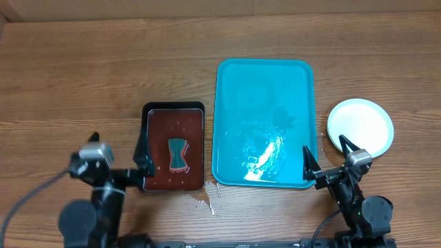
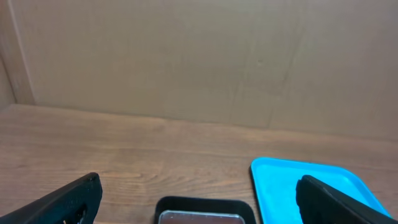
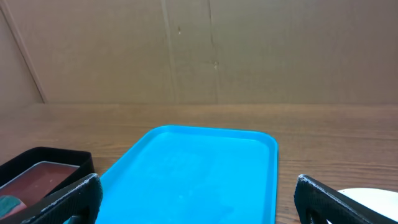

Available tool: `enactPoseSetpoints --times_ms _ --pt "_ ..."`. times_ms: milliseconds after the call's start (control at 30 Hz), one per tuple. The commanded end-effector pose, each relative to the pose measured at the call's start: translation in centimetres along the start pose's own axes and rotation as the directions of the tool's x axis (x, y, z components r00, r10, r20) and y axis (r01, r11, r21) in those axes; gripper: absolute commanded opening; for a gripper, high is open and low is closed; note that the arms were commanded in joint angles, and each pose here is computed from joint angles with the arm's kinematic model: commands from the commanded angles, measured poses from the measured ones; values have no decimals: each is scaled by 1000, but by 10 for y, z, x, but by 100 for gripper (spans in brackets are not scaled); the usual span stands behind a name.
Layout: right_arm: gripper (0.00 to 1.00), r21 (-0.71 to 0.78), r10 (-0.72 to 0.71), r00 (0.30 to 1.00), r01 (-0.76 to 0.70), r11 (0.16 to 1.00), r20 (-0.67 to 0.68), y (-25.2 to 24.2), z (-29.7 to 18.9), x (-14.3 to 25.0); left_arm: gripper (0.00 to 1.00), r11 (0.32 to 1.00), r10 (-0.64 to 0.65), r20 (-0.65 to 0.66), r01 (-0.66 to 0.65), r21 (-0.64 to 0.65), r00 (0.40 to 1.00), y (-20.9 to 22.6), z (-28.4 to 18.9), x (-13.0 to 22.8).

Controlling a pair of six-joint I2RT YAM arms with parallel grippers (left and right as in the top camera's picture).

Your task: Clean dirty plates on tray and stack at the side

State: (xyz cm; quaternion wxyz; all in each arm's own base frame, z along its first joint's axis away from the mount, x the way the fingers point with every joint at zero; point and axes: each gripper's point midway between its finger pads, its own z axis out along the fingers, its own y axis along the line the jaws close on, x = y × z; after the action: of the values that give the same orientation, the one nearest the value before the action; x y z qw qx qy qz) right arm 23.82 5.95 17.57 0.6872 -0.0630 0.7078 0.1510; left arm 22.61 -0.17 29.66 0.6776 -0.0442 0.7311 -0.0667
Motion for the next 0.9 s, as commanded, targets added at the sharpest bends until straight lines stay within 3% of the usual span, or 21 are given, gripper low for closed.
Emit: enactPoseSetpoints --times_ms 0,467,867 --pt "100 1 -1 1000 1 1000 3 -1 0 2 100 1000 26 33 -27 16 999 1 -5 22" --pt "100 1 -1 1000 1 1000 3 -1 0 2 100 998 28 118 -34 46 993 13 25 100" --pt "100 1 -1 1000 1 1000 3 -1 0 2 100 999 17 4 -17 32 1000 18 30 135"
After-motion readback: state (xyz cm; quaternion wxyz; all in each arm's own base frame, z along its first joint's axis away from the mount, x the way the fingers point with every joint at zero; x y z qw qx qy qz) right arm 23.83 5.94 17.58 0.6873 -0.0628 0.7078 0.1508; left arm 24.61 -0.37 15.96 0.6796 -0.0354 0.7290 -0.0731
